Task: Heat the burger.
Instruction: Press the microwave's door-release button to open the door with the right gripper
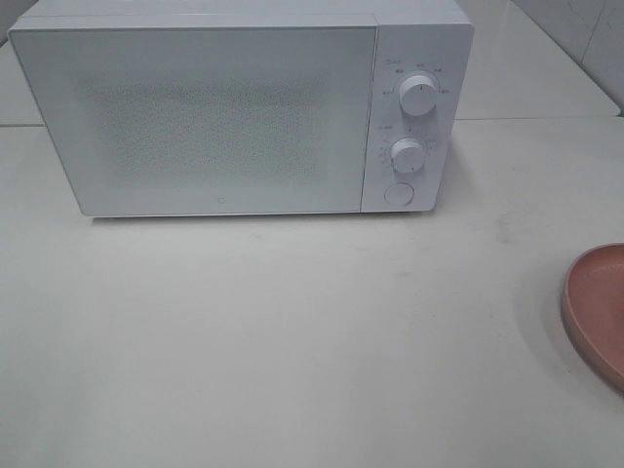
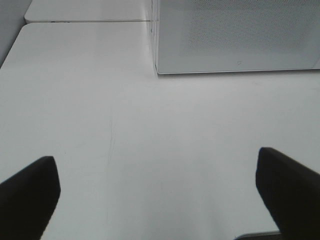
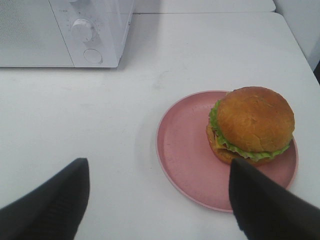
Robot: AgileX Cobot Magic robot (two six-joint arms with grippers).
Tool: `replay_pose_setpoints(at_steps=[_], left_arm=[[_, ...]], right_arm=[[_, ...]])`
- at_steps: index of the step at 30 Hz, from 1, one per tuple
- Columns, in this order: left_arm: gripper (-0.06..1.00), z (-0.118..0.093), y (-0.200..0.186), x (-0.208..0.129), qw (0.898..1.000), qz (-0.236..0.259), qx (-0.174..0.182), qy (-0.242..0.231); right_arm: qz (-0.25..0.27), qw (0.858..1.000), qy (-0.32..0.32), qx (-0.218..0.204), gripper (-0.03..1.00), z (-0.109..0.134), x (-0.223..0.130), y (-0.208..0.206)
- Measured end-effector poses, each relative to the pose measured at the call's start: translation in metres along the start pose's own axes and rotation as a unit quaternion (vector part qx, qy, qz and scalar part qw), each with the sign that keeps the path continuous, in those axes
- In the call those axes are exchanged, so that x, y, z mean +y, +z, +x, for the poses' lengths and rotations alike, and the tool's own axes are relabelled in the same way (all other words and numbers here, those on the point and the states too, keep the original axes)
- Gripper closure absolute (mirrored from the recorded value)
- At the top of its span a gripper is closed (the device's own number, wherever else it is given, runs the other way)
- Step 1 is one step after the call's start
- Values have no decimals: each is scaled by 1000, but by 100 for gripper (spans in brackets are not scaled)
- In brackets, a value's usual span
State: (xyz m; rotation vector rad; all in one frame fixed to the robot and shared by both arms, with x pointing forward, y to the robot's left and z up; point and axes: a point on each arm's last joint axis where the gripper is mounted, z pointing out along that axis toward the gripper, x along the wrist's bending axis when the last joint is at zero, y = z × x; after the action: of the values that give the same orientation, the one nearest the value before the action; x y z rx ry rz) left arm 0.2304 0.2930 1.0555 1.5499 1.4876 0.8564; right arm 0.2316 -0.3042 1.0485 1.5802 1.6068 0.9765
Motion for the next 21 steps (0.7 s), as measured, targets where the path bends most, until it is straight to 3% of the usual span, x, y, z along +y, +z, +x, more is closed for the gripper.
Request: replay_pose_setpoints(at_steps=[13,21], left_arm=[[-4,0,0,0,1000,0,0,0],[-4,0,0,0,1000,0,0,0]], right_arm=[[-19,1000,1,2,21,0,5,-2],[35,999,-1,0,21,2,14,14]])
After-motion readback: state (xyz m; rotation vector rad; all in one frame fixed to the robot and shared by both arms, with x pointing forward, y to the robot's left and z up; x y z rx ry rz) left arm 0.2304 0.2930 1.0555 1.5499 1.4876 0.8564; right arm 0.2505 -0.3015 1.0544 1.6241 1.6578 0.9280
